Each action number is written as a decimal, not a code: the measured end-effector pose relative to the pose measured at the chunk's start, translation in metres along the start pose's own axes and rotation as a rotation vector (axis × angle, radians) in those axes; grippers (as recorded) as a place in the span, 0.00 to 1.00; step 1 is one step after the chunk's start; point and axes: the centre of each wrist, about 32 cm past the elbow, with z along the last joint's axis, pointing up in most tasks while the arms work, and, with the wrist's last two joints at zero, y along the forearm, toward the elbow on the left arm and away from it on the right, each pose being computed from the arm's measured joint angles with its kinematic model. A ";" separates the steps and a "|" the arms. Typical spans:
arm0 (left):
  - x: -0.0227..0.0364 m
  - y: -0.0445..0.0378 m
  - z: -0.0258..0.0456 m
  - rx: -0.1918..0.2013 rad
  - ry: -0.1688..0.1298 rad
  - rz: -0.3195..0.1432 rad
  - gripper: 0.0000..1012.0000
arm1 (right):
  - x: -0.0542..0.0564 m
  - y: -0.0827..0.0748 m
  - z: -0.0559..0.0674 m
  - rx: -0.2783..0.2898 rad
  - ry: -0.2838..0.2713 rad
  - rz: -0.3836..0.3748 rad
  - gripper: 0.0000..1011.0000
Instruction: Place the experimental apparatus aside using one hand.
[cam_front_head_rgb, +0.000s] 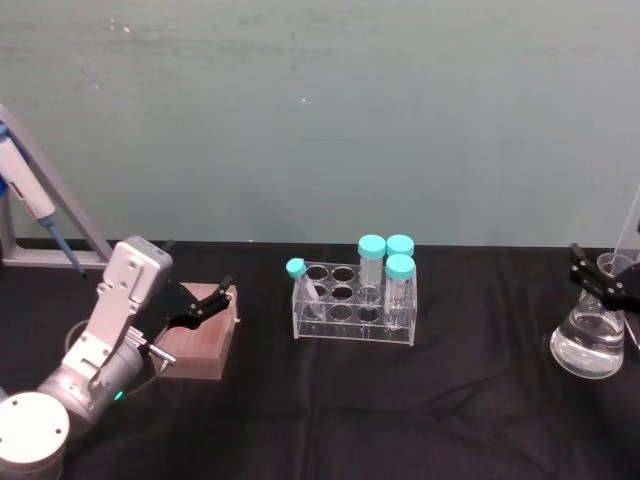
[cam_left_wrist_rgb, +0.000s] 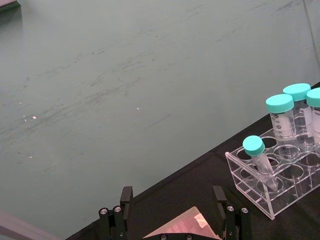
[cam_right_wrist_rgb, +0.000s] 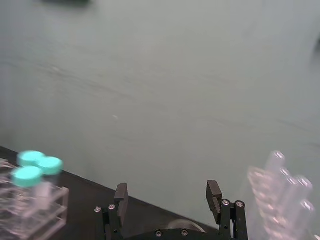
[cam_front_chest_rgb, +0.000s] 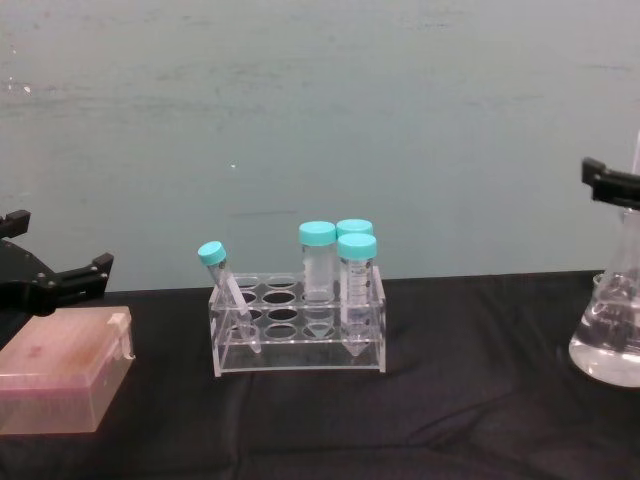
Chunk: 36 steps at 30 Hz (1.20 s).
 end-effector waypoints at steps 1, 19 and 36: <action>0.0000 0.0000 0.0000 0.000 0.000 0.000 0.99 | -0.001 0.000 0.002 0.010 0.000 0.015 0.99; 0.0000 0.0000 0.0000 0.000 0.000 0.000 0.99 | -0.003 -0.030 0.018 0.007 0.070 0.275 0.99; 0.0000 0.0000 0.0000 0.000 0.000 0.000 0.99 | 0.000 -0.079 0.009 -0.163 0.126 0.255 0.99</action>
